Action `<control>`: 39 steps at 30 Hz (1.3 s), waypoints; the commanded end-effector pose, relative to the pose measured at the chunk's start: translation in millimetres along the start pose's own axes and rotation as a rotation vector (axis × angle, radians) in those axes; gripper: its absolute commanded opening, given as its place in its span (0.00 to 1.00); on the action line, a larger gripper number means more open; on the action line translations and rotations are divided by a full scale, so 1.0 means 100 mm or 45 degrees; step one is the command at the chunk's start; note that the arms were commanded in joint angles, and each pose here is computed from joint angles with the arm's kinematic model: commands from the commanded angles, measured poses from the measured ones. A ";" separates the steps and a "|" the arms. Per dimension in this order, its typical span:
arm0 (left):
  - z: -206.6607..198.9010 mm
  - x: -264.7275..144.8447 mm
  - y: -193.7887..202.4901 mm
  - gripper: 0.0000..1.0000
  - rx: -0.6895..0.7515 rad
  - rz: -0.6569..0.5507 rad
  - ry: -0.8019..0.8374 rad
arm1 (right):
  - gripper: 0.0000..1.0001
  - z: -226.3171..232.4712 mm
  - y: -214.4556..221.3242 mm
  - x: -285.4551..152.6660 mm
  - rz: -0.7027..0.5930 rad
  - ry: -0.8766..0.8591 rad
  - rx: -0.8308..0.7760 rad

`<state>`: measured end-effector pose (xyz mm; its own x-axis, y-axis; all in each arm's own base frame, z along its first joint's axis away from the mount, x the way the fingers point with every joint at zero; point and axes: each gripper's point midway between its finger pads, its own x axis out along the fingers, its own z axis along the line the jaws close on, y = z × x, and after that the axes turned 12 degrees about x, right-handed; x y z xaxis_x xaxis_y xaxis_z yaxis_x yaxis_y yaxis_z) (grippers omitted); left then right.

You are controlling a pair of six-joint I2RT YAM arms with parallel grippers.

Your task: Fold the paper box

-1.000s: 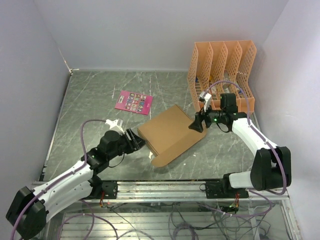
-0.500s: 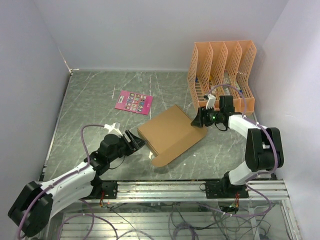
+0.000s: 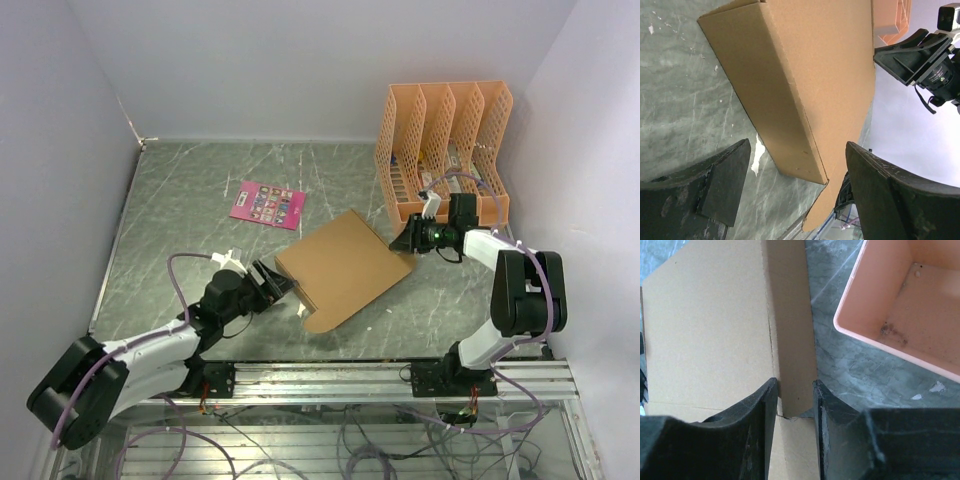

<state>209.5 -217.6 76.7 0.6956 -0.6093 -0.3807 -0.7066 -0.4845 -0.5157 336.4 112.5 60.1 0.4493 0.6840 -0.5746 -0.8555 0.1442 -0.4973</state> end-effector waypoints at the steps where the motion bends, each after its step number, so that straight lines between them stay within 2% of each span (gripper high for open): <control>1: -0.08 0.06 -0.04 0.88 -0.031 -0.024 0.060 | 0.31 -0.25 0.28 0.02 0.084 0.087 0.098; 10: 0.00 0.17 0.00 0.91 -0.089 -0.034 0.054 | 0.30 -0.32 0.36 0.05 0.111 0.109 0.130; 23: -0.02 0.28 0.02 0.92 -0.061 -0.050 0.044 | 0.28 -0.52 0.40 -0.03 0.098 0.149 0.252; 26: -0.03 0.30 0.05 0.92 -0.054 -0.044 0.043 | 0.28 -0.45 0.39 -0.05 0.095 0.098 0.243; 39: -0.25 0.38 -0.14 0.93 0.008 -0.141 0.129 | 0.26 -0.50 0.44 -0.07 0.118 0.115 0.252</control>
<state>226.6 -241.6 63.7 0.7101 -0.6158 -0.3413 -0.6908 -0.5159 -0.5065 332.3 101.4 55.6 0.4329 0.7354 -0.5214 -0.8827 0.2286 -0.4105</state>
